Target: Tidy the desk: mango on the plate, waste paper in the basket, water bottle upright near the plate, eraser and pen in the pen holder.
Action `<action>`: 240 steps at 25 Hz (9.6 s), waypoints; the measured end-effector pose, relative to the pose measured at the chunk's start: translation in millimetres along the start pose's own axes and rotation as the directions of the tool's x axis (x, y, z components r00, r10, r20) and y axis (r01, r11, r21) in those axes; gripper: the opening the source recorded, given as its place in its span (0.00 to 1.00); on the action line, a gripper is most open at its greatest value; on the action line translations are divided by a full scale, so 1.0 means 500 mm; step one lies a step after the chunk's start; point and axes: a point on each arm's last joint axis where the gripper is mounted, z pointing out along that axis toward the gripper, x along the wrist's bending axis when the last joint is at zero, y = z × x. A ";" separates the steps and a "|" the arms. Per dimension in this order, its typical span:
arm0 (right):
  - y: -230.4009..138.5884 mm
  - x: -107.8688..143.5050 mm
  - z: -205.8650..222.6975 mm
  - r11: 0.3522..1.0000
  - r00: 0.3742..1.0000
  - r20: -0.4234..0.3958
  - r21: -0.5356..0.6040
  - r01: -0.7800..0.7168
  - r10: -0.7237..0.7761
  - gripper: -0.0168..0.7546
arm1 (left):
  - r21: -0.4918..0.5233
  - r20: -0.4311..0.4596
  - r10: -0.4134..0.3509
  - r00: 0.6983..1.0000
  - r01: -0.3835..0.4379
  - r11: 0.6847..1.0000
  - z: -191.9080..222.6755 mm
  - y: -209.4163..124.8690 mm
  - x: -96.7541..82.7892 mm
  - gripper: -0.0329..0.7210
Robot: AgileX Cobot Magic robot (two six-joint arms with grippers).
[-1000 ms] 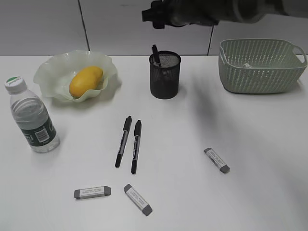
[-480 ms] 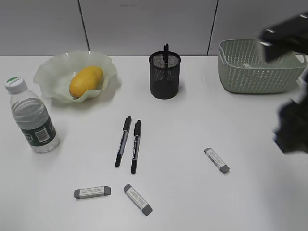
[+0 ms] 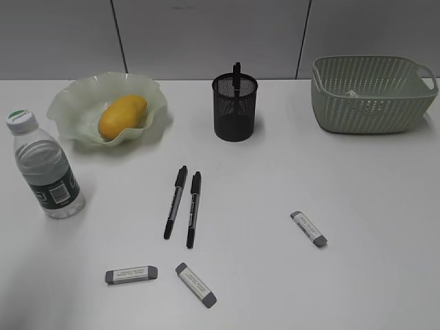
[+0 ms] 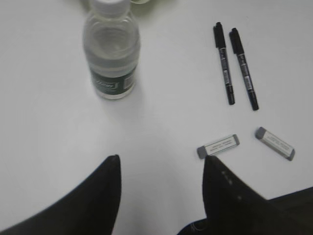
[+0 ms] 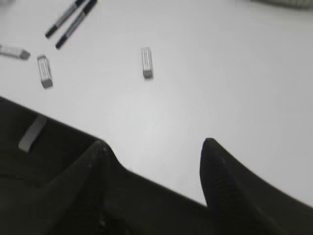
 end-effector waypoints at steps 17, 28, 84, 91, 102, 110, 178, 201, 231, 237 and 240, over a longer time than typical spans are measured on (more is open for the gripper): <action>-0.028 -0.012 -0.019 0.973 1.000 -0.023 -0.231 0.001 -0.006 0.56 | 0.362 0.042 0.152 0.987 -0.157 0.919 0.477 0.173 -0.214 0.59; -0.028 -0.012 -0.019 0.972 1.000 -0.024 -0.234 0.001 -0.006 0.55 | 0.427 -0.035 0.168 0.985 -0.137 0.894 0.629 0.194 -0.230 0.59; -0.027 -0.012 -0.019 0.971 1.000 -0.022 -0.237 0.002 -0.007 0.55 | -0.278 -0.002 0.311 0.951 -0.299 0.913 0.379 0.431 -0.247 0.53; -0.027 -0.012 -0.019 0.971 1.000 -0.023 -0.238 0.002 -0.007 0.55 | 0.050 -0.042 0.252 0.967 -0.250 0.967 0.126 0.202 -0.133 0.48; -0.027 -0.012 -0.019 0.971 1.000 -0.021 -0.239 0.004 -0.009 0.55 | -0.153 0.014 0.162 0.987 -0.158 0.976 -0.127 -0.116 0.007 0.47; -0.019 -0.013 -0.023 0.964 1.000 -0.014 -0.264 0.009 -0.013 0.55 | -0.368 0.058 0.157 0.986 -0.125 0.921 -0.182 -0.187 0.039 0.44; 0.599 0.067 0.846 0.972 0.967 0.249 -0.235 0.005 0.055 0.53 | -0.468 -0.245 -0.226 0.943 0.089 0.879 -0.192 -0.205 0.030 0.35; 0.125 0.027 0.075 0.994 0.999 0.029 0.102 0.040 -0.044 0.67 | -0.441 -0.244 -0.218 0.945 0.092 0.893 -0.186 -0.198 0.030 0.36; -0.036 -0.001 -0.029 0.945 0.964 0.210 -0.313 -0.091 0.162 0.56 | 0.285 0.253 0.556 0.792 -0.610 0.740 0.256 0.011 -0.119 0.55; -0.036 -0.001 -0.029 0.943 0.959 0.223 -0.316 -0.099 0.176 0.56 | 0.255 0.350 0.738 0.577 -0.817 0.517 0.377 -0.019 -0.200 0.57; -0.036 -0.001 -0.029 0.943 0.959 0.223 -0.316 -0.100 0.176 0.56 | 0.283 0.391 0.753 0.529 -0.848 0.448 0.424 -0.031 -0.209 0.57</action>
